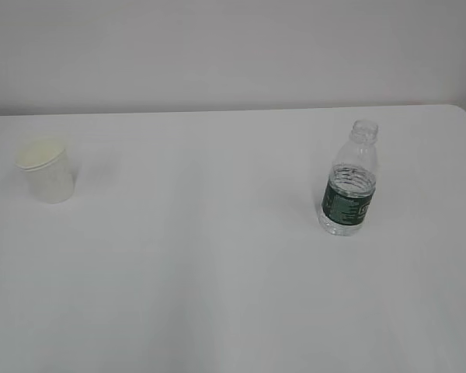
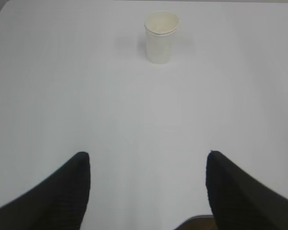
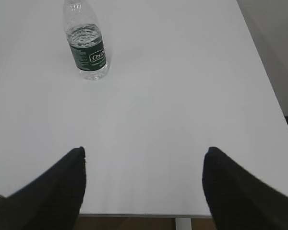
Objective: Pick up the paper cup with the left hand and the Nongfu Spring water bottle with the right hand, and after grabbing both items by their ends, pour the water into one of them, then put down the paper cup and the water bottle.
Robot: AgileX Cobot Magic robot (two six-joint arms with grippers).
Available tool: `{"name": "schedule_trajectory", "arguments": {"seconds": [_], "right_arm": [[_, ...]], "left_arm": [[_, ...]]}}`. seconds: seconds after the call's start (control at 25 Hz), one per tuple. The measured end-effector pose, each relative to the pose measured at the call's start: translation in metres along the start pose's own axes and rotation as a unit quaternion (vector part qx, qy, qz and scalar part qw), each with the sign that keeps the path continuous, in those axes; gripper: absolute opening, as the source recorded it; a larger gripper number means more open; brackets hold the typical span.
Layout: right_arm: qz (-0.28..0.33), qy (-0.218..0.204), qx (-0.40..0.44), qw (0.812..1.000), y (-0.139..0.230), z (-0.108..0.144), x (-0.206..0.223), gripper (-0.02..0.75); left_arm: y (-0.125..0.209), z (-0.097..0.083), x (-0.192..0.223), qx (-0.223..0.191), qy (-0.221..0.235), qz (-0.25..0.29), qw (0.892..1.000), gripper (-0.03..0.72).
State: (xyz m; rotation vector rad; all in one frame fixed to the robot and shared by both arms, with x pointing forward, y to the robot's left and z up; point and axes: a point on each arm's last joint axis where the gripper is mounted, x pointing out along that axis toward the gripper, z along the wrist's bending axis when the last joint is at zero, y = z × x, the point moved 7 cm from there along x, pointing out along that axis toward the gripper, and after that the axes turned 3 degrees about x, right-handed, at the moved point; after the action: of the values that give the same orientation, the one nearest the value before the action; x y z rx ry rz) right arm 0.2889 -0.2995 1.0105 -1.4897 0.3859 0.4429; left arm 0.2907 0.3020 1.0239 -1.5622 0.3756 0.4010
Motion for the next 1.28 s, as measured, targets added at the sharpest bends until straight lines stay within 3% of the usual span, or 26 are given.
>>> {"name": "schedule_trajectory", "arguments": {"seconds": [1.28], "right_arm": [[0.0,0.0,0.0,1.0,0.0,0.0,0.0,0.573]], "left_arm": [[0.0,0.0,0.0,0.0,0.0,0.0,1.0,0.489]]}}
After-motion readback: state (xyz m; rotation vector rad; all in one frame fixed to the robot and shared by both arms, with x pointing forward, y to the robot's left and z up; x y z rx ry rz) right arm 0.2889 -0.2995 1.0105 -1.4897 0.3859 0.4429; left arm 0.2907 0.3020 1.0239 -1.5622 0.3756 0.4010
